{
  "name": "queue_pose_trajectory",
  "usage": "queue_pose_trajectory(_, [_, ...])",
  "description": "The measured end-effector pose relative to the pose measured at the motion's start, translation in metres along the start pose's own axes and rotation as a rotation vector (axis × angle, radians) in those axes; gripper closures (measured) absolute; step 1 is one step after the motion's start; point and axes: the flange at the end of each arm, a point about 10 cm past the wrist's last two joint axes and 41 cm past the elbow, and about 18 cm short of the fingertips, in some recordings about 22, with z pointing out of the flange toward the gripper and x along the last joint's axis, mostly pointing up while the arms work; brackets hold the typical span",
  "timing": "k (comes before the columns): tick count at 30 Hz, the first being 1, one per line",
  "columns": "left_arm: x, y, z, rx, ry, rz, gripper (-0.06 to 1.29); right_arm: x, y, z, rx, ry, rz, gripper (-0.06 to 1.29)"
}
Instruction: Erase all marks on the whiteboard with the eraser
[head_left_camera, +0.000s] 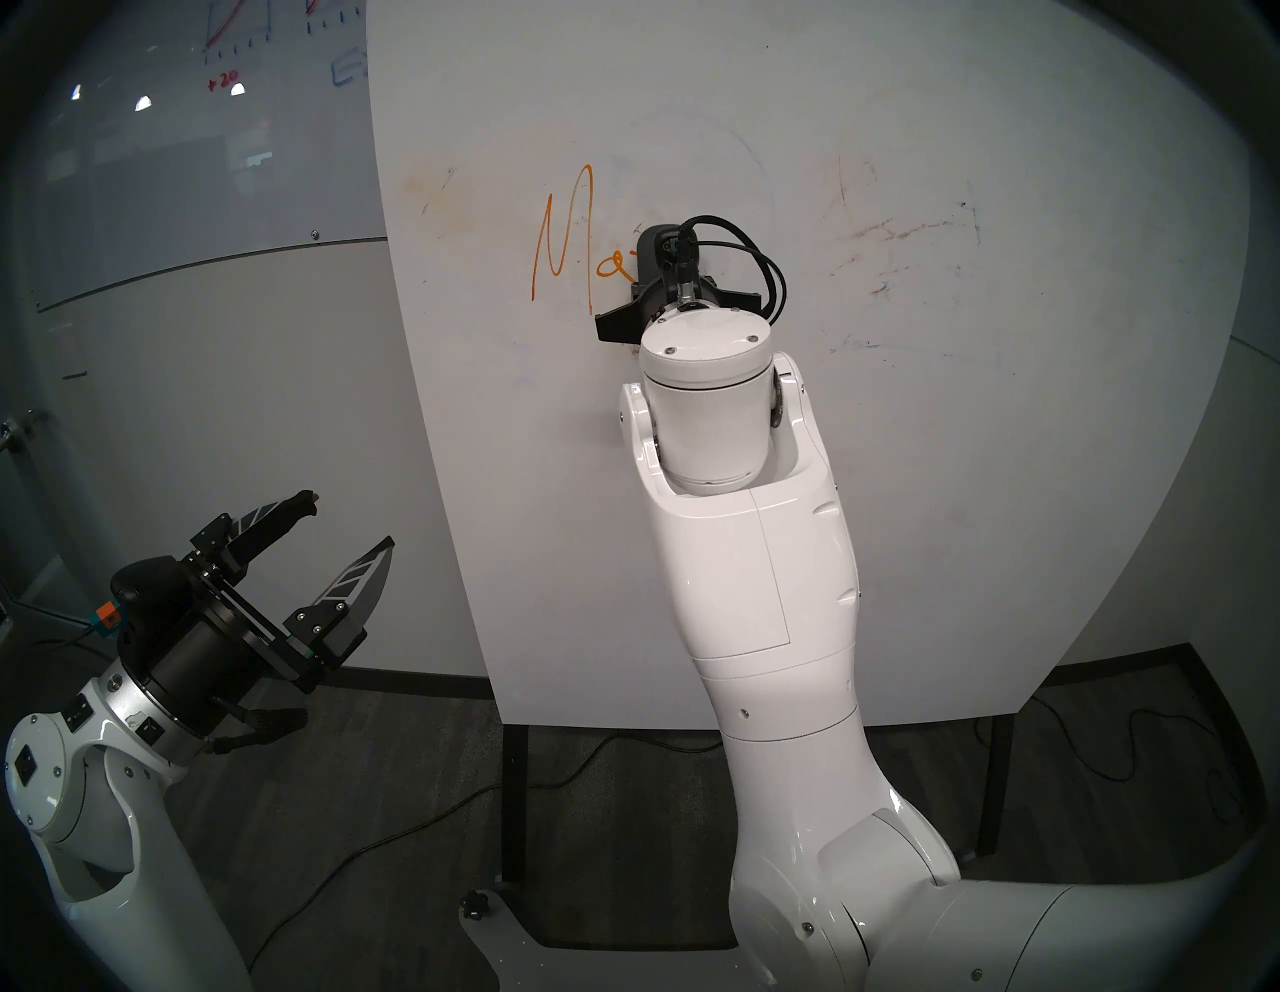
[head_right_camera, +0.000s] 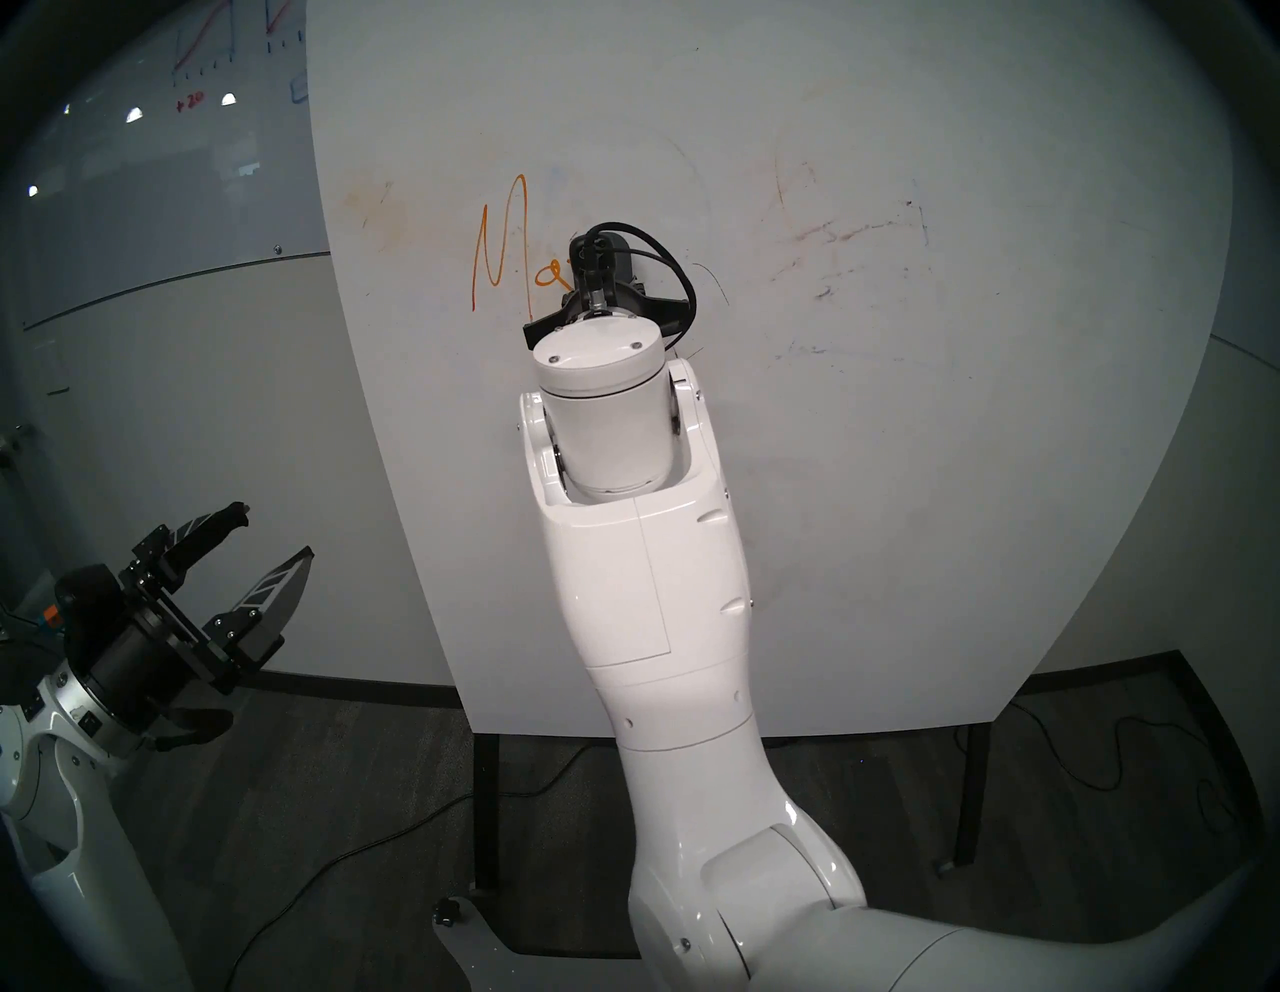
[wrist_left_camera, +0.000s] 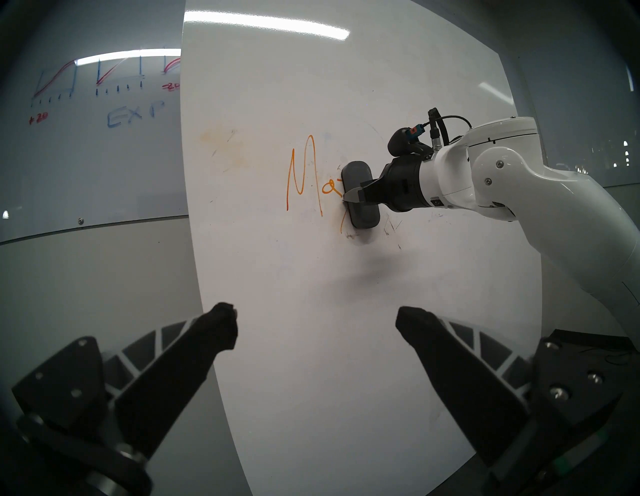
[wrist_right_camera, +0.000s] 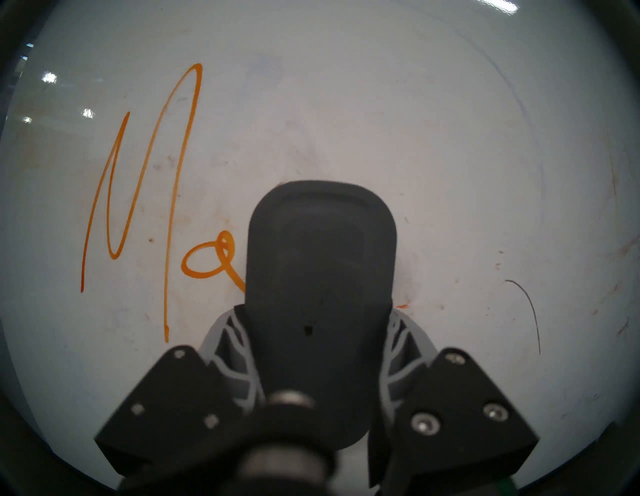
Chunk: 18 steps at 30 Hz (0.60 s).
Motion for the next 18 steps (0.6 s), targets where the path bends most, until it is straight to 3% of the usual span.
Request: queue_pose_trajectory(18, [0.000, 0.000, 0.000, 0.000, 0.000, 0.000, -0.04, 0.006, -0.040, -0.008, 0.079, 0.010, 0.004, 0.82])
